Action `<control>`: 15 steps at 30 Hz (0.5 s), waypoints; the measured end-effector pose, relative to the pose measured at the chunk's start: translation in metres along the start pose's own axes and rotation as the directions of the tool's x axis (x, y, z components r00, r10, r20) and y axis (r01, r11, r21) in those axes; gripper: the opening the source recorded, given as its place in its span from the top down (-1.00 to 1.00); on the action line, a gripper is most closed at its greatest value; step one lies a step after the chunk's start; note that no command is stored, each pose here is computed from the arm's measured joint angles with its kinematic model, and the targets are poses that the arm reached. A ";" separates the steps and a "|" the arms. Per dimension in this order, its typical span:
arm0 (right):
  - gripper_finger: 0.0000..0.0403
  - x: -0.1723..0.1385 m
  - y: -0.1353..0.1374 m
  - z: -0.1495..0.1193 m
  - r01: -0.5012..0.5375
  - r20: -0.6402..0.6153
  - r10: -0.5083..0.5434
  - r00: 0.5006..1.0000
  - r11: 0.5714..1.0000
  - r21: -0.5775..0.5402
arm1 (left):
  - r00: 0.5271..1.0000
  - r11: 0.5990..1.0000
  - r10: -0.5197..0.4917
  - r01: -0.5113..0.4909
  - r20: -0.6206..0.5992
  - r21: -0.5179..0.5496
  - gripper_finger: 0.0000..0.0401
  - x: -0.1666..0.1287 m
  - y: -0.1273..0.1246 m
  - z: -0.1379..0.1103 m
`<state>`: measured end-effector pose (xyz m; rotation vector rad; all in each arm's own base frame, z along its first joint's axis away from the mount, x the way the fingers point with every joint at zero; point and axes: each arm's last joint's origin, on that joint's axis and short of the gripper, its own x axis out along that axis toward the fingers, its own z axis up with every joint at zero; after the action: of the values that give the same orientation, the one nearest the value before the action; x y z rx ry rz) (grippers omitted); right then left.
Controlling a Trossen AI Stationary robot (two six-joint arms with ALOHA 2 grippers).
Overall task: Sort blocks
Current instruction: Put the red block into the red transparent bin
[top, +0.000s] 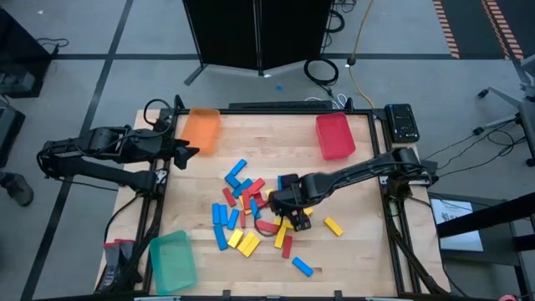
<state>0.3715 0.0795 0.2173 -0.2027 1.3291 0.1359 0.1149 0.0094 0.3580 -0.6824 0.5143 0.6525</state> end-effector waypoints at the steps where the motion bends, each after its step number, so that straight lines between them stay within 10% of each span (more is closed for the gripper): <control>1: -0.60 0.005 0.002 0.000 -0.002 -0.013 0.002 1.000 1.000 -0.006 | 1.000 1.000 -0.001 0.001 -0.001 0.000 -0.42 0.000 0.000 0.000; 15: -0.56 0.023 0.003 0.008 0.008 0.008 -0.008 1.000 1.000 0.001 | 1.000 1.000 0.016 -0.016 -0.016 0.010 -0.42 0.000 0.002 -0.001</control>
<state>0.3836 0.0842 0.1964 -0.2068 1.3207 0.1295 0.1133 0.0093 0.3564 -0.6749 0.5378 0.6591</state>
